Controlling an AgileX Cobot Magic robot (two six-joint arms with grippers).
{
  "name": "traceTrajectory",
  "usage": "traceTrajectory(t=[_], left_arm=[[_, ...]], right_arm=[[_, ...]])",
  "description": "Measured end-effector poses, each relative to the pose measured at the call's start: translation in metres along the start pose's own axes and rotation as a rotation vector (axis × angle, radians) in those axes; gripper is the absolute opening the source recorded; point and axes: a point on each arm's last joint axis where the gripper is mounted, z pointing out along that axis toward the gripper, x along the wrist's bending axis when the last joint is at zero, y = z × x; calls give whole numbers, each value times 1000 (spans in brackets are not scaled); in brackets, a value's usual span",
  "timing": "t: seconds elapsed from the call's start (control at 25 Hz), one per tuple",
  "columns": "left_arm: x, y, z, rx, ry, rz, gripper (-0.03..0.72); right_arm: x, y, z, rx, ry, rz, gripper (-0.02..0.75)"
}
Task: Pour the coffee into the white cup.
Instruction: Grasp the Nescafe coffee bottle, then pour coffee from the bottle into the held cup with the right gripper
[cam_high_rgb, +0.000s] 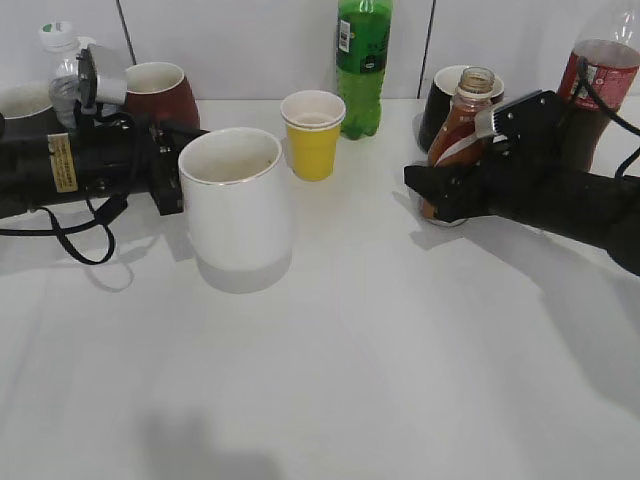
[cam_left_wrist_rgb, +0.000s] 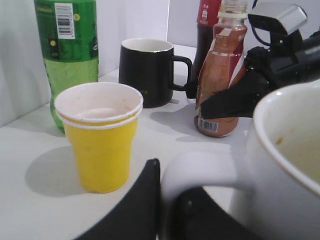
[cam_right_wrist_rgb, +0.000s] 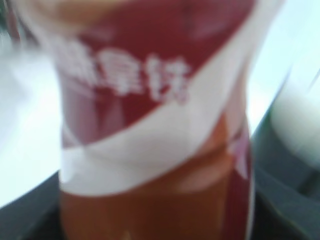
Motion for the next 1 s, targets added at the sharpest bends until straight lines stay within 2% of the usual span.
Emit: traceTrajectory(t=[0.2, 0.48, 0.68, 1.0], left_arm=[[-2, 5, 6, -10, -19, 14, 36], [-21, 26, 42, -46, -124, 44, 36], [-43, 41, 73, -41, -188, 76, 36], [-67, 52, 107, -6, -163, 98, 36]], right_arm=[[8, 29, -13, -2, 35, -103, 527], [22, 101, -52, -74, -11, -307, 527], [27, 119, -72, -28, -50, -439, 527], [35, 142, -92, -52, -93, -731, 527]])
